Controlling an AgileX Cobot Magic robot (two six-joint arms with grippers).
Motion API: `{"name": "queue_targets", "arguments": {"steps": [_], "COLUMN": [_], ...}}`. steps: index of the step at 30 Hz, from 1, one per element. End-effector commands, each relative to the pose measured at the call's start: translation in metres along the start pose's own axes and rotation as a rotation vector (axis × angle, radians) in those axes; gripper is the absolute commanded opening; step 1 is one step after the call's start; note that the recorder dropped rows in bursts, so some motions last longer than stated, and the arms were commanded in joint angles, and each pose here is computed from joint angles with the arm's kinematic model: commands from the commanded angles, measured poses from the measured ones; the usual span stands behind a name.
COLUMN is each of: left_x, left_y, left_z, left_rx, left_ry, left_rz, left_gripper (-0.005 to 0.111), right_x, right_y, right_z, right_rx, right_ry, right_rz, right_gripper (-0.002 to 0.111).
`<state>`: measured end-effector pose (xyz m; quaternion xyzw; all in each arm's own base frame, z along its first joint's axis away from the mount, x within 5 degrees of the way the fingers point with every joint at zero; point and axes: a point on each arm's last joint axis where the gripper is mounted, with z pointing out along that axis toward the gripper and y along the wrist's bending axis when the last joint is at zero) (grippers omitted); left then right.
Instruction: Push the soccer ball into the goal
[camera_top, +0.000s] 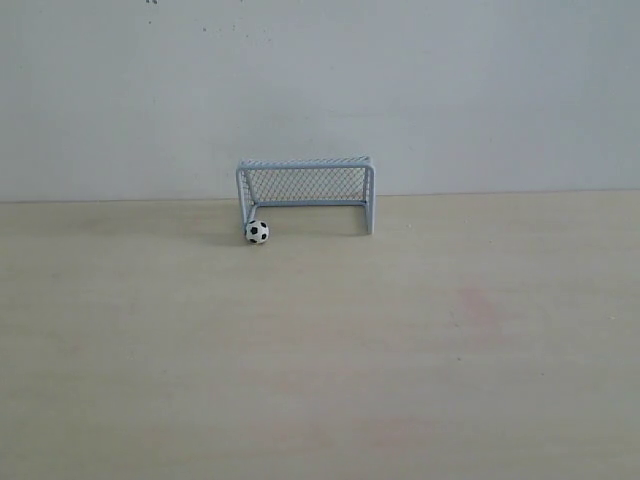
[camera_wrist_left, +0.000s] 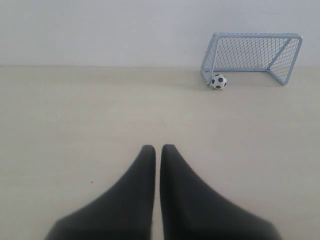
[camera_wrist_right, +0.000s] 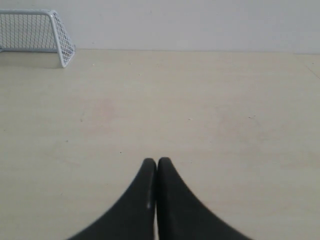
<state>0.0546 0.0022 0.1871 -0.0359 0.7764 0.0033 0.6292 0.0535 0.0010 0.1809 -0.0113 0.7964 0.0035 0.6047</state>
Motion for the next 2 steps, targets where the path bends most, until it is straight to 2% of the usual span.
{"name": "queue_targets", "arguments": {"steps": [1, 2], "left_x": [0.0007, 0.0007], "left_y": [-0.0007, -0.0007], "left_z": [0.0, 0.0], "left_rx": [0.011, 0.011], "left_ry": [-0.001, -0.001], "left_rz": [-0.015, -0.015], "left_gripper": [0.004, 0.004], "right_x": [-0.0008, -0.0008], "right_y": [-0.0001, -0.0001], "right_z": [-0.0004, -0.0004], "right_rx": [0.002, 0.002], "right_ry": [-0.011, -0.011], "right_rz": [0.003, 0.003], "right_gripper": [0.0, 0.0]}}
